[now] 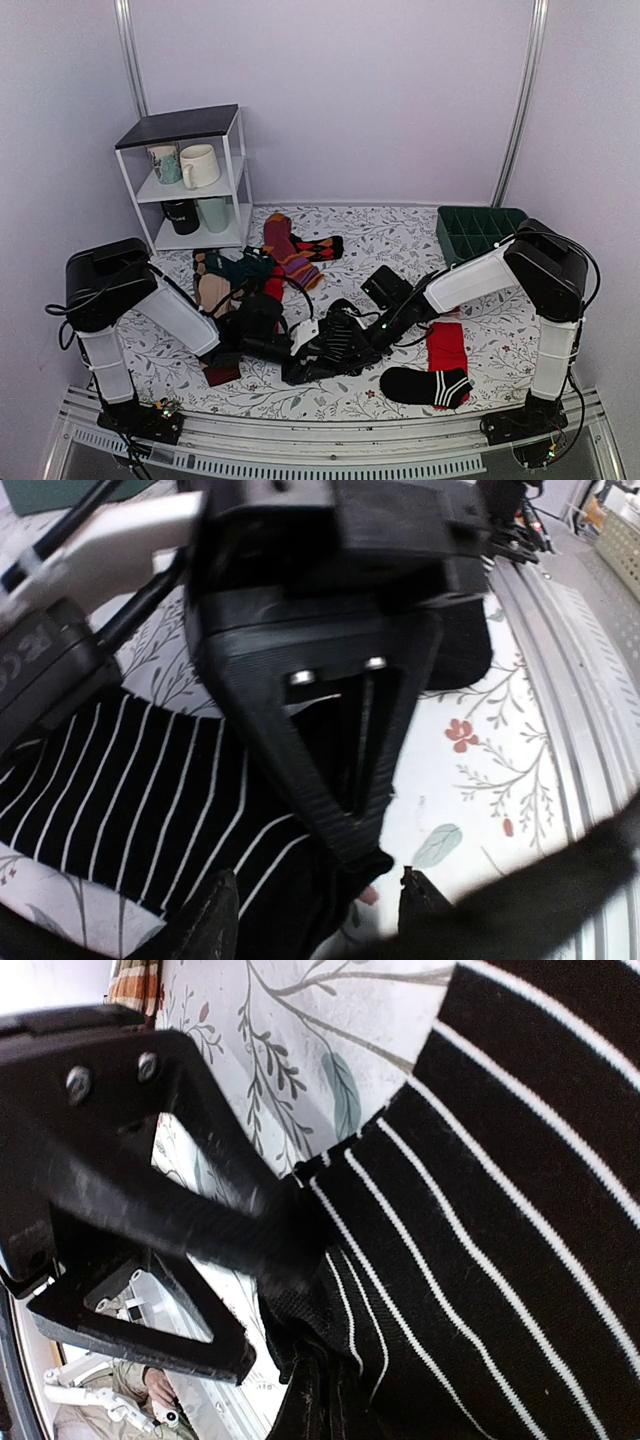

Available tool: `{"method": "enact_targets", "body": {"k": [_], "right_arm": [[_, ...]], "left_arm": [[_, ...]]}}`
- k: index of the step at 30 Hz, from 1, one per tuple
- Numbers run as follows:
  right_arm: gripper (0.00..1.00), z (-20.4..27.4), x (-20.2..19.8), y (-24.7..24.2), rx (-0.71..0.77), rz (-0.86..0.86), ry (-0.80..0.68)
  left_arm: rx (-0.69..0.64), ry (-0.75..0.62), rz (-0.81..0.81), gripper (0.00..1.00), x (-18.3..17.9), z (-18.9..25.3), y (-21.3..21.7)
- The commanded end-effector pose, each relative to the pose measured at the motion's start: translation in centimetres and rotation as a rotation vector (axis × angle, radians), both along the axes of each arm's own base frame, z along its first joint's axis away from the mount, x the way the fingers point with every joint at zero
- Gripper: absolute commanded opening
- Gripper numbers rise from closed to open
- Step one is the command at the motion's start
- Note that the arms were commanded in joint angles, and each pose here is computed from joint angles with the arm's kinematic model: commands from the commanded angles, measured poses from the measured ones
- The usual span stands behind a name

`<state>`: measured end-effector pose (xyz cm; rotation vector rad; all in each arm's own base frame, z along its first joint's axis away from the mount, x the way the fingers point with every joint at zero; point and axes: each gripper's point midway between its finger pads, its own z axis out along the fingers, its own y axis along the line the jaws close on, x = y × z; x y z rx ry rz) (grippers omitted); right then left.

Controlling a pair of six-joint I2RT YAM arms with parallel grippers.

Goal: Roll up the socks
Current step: Roll the sock at the center of the board.

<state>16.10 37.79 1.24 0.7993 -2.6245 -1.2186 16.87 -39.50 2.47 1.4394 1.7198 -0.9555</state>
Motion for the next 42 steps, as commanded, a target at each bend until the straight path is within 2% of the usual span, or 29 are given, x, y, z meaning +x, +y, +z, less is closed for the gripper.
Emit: {"method": "enact_targets", "body": {"k": [1,5,8,17,24,34,40,42], "right_arm": [[0.00,-5.2,-2.5,-4.4,-0.240,-0.006,0.105],[0.00,-5.2,-2.5,-4.4,-0.240,-0.005,0.102],[0.00,-5.2,-2.6,-4.5,-0.243,-0.002,0.105],[0.00,-5.0,-2.9,-4.7,-0.240,0.021,0.106],[0.00,-4.9,-3.0,-4.6,-0.232,0.031,0.107],[0.00,-4.8,-3.2,-4.7,-0.231,0.038,0.111],[0.00,-4.6,-3.4,-4.7,-0.227,0.045,0.120],[0.00,-4.6,-3.3,-4.7,-0.226,0.046,0.121]], "left_arm": [[-0.052,-0.060,-0.086,0.55,-2.0,0.9,-0.1],[-0.146,-0.150,-0.141,0.52,-3.5,2.8,1.0],[-0.185,-0.211,-0.176,0.56,-4.2,3.3,1.6],[-0.153,-0.266,-0.227,0.60,-3.3,3.1,-0.1],[-0.078,-0.210,-0.247,0.56,-3.1,0.6,-0.7],[-0.049,-0.161,-0.220,0.50,-3.0,-0.3,-0.6],[-0.019,-0.121,-0.211,0.41,-2.5,-0.8,-1.1],[-0.019,-0.116,-0.211,0.35,-2.5,-0.9,-1.1]]}}
